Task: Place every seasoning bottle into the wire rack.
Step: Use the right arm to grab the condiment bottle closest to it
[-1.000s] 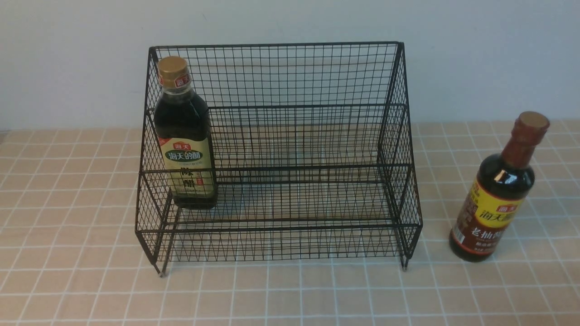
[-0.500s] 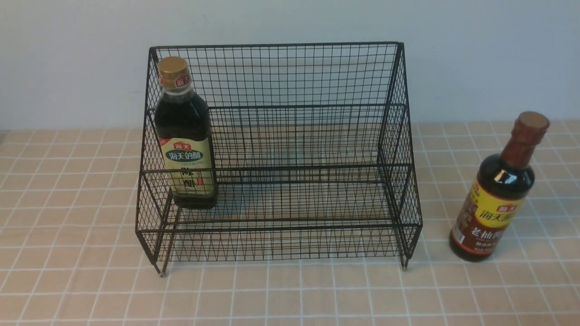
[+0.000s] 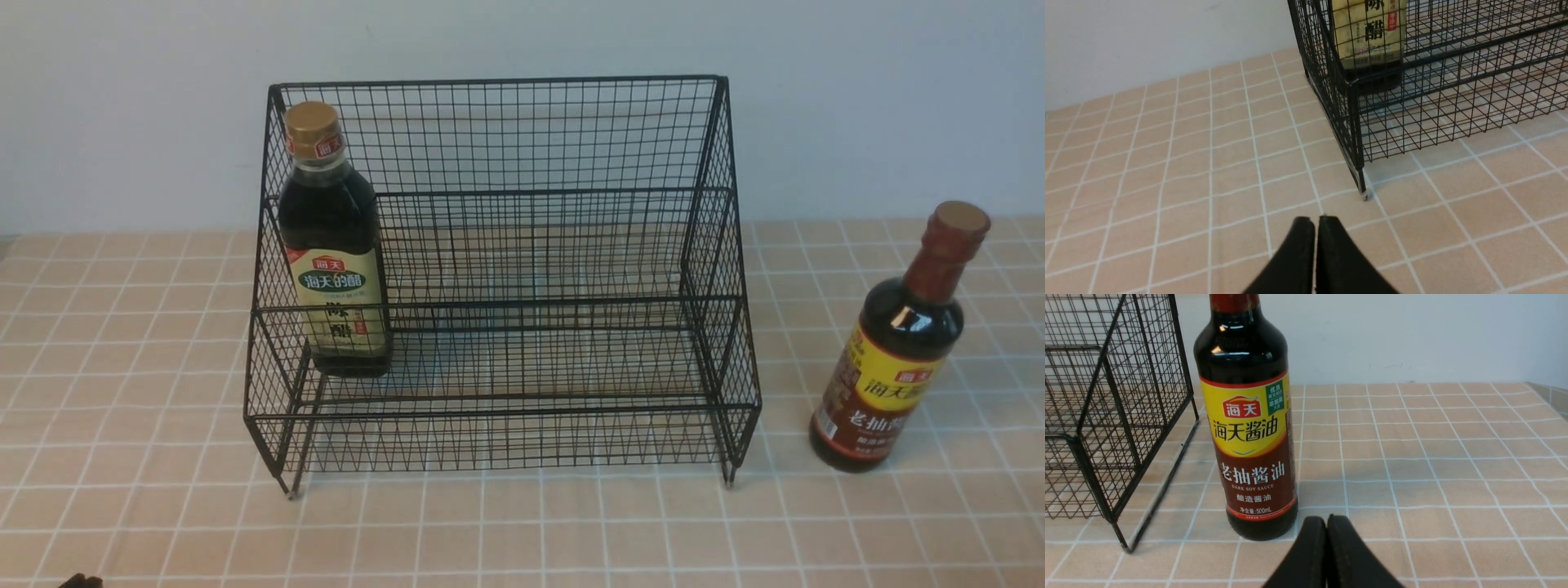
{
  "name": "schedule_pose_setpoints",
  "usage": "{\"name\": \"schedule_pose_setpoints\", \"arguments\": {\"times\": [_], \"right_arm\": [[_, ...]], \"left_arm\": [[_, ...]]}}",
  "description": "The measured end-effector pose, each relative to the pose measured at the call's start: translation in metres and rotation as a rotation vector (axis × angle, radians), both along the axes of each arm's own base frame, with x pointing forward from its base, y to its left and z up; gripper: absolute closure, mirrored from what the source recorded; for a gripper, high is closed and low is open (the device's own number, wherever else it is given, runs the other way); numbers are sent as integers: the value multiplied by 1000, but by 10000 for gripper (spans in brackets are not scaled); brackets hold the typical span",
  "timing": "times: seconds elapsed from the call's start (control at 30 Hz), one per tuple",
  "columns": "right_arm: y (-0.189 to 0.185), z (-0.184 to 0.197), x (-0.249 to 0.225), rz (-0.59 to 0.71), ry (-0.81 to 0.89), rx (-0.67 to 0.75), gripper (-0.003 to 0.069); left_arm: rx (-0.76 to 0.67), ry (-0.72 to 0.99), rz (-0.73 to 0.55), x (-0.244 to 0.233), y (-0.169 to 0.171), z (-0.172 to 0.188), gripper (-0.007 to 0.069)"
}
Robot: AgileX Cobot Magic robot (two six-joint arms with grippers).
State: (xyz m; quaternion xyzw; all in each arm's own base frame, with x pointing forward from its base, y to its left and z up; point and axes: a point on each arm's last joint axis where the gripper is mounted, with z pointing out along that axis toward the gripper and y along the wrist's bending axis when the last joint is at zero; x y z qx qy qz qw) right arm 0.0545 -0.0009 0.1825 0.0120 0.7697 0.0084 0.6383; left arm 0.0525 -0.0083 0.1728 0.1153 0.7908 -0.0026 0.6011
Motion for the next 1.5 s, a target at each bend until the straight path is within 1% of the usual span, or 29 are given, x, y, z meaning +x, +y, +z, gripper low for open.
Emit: {"name": "schedule_pose_setpoints", "arguments": {"times": [0.2, 1.3, 1.4, 1.5], "right_arm": [[0, 0, 0, 0, 0, 0, 673], [0, 0, 0, 0, 0, -1, 673], [1, 2, 1, 1, -38, 49, 673], [2, 16, 2, 6, -191, 207, 673]], "left_arm": [[-17, 18, 33, 0, 1, -1, 632], [-21, 22, 33, 0, 1, -2, 632], [-21, 22, 33, 0, 1, -2, 632], [-21, 22, 33, 0, 1, -2, 632]]}}
